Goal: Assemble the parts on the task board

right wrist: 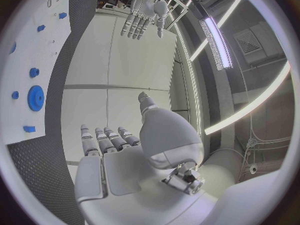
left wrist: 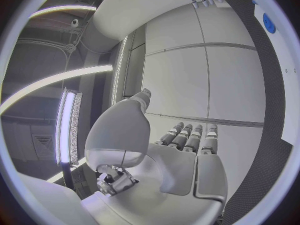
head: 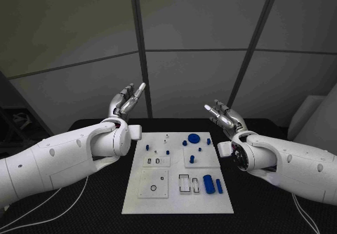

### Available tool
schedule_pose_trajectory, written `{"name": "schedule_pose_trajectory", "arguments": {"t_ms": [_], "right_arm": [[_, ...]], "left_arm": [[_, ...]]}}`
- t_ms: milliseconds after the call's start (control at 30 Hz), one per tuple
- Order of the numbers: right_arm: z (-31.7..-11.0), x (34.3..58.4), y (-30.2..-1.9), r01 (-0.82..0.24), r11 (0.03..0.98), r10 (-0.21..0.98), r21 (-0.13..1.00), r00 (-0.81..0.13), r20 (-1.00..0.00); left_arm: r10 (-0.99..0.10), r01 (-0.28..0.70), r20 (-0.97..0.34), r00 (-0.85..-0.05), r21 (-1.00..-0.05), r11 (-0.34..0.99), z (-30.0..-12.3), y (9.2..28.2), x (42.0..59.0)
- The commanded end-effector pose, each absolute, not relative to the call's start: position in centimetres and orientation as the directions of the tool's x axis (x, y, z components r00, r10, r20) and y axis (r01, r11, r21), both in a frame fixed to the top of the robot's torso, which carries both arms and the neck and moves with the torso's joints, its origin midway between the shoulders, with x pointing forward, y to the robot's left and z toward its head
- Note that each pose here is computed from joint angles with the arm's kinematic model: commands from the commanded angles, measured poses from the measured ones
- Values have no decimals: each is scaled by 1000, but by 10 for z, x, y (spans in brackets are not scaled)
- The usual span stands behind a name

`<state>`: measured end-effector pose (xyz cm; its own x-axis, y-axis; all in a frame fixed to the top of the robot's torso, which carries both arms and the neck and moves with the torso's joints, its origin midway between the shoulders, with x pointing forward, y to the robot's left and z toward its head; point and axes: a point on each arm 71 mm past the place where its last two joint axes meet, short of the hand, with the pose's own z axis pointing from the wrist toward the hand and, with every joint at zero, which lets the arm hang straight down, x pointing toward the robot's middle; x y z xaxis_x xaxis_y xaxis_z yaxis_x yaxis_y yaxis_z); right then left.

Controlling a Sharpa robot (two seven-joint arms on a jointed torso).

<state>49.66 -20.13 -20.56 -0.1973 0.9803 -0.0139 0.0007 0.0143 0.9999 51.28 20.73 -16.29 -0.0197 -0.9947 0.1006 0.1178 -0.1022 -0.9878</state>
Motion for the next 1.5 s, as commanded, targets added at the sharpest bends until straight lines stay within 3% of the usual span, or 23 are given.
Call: {"name": "schedule_pose_trajectory", "arguments": {"t_ms": [33,200,233,433,700,1000,1233,1500], "right_arm": [[-205,498,-191,20,61,927,998,-373,-49],[-204,499,-191,21,72,917,997,-394,-58],[-188,496,-197,-253,263,892,931,-303,-334],[-187,498,-203,-342,390,836,855,-256,-484],[-191,501,-202,-426,528,707,735,-258,-658],[-184,512,-194,-486,687,477,539,-258,-840],[-171,523,-183,-517,793,262,322,-187,-947],[-151,535,-168,-508,853,86,118,-86,-993]], "left_arm": [[-990,143,129,-55,-980,-136,-160,205,513],[-990,143,129,-55,-980,-136,-160,205,513],[-988,126,136,-70,-982,-144,-162,214,513],[-990,147,115,-85,-981,-127,-160,223,513],[-992,197,67,-111,-977,-88,-157,231,506],[-980,172,75,-183,-979,-107,-154,236,487],[-965,148,98,-244,-980,-136,-151,229,470],[-951,133,116,-287,-978,-159,-149,222,461]]}}
